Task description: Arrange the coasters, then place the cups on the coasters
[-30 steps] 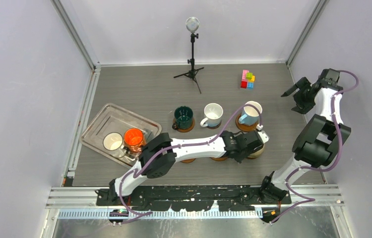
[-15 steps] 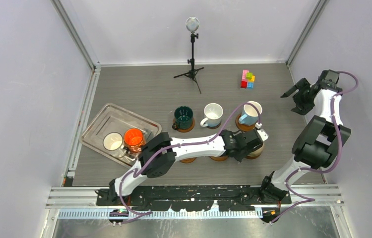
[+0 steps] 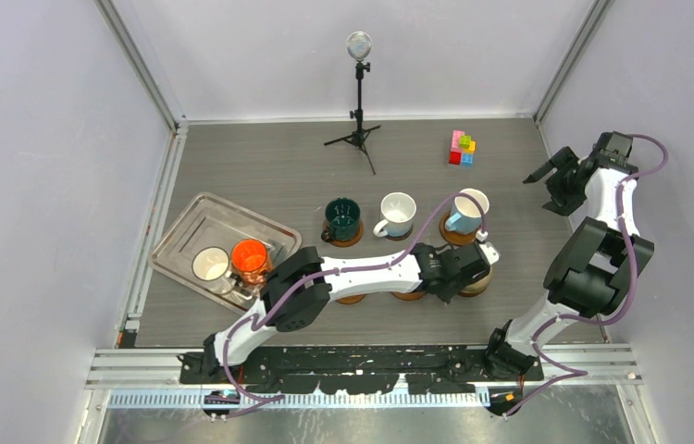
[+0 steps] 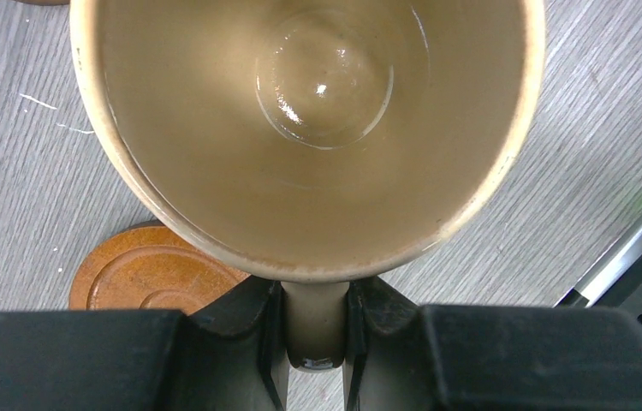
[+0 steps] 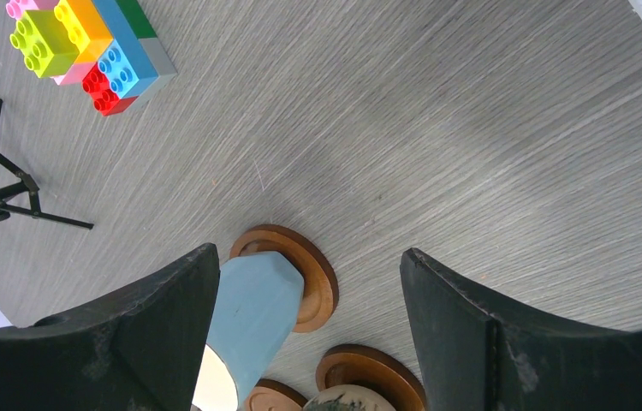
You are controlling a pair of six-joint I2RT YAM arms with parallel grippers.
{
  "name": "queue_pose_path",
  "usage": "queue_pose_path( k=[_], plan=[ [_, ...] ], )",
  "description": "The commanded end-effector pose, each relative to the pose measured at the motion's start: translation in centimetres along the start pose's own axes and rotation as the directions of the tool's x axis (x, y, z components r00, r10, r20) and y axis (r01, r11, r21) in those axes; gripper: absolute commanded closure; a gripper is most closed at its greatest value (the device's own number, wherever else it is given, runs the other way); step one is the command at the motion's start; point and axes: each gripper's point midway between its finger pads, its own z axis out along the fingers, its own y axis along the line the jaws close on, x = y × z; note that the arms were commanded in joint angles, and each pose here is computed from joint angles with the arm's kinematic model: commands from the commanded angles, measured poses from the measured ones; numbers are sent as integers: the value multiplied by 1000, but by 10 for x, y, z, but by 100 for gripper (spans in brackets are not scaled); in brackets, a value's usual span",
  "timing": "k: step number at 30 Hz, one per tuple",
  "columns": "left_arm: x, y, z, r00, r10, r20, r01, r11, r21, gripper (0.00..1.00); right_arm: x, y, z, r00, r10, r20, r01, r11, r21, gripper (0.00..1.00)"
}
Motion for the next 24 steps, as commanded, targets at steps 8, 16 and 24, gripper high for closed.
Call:
queue_pose_path(
  k=[8,16,24],
  plan=[
    [-47,-7,-13,987,-53,149,47,998,39,63,-15,10,-15,997,-12,75,15,999,-29,18],
    [-51,-13,-19,987,-35,157,23,997,77,56,-14,9,-15,997,-12,72,14,1000,-28,18],
    [-52,-21,-31,985,-8,174,-17,990,140,57,-15,10,-13,998,-6,70,9,999,-34,18]
  ],
)
